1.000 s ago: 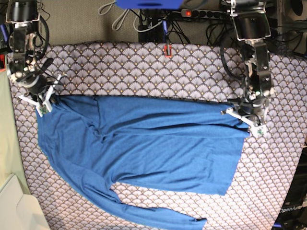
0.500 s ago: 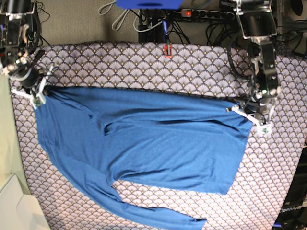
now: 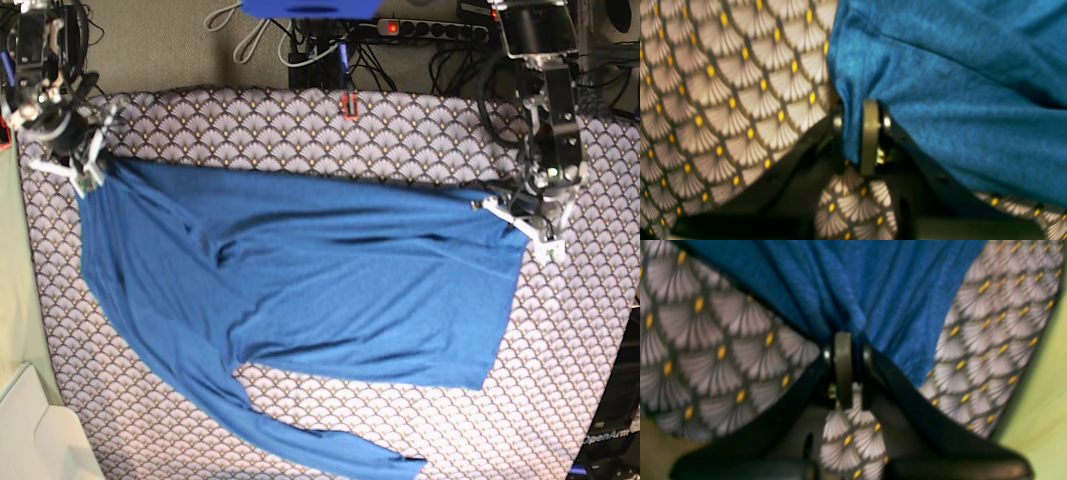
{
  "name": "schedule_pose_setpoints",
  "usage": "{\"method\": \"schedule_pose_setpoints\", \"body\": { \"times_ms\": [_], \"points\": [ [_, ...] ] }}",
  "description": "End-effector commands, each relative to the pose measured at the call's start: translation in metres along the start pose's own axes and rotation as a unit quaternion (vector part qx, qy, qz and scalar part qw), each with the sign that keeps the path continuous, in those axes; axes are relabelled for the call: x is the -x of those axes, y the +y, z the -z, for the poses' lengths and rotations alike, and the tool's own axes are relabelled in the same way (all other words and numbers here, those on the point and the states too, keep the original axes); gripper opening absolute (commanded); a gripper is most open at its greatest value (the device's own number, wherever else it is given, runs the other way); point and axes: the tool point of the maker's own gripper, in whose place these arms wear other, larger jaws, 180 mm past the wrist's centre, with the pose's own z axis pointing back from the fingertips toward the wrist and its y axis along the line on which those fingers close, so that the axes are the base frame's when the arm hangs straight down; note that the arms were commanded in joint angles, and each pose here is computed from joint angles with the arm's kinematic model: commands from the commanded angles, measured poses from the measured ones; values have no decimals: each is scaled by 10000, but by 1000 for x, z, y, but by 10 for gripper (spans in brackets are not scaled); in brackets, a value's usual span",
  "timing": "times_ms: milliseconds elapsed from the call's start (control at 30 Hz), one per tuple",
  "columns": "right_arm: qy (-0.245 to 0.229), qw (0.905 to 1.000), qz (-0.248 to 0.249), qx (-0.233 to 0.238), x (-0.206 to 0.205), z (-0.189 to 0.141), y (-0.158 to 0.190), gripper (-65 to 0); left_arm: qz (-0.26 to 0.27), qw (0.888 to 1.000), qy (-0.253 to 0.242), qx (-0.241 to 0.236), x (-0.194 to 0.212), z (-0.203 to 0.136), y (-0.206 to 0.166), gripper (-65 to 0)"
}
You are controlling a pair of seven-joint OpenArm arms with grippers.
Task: Fold the T-shirt properly
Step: 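Pull the shirt corners apart and toward the robot to spread it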
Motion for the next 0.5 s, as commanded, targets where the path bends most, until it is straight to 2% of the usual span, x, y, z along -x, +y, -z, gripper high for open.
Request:
{"method": "schedule_pose_setpoints", "body": {
  "times_ms": [0,267,467],
  "points": [
    [-50,9998,-103,132,-3,-5,-12,-650,37,9997,-200,-107,-12,-4,8,-648],
    [249,9996,-99,-61,25,-11,6,-650,383,9987,-143,-303,2,-22,28,-648],
    [371,9992,-90,-136,36,-14,13,-650,599,9972,187,-397,17,-37,36,-648]
  ]
}}
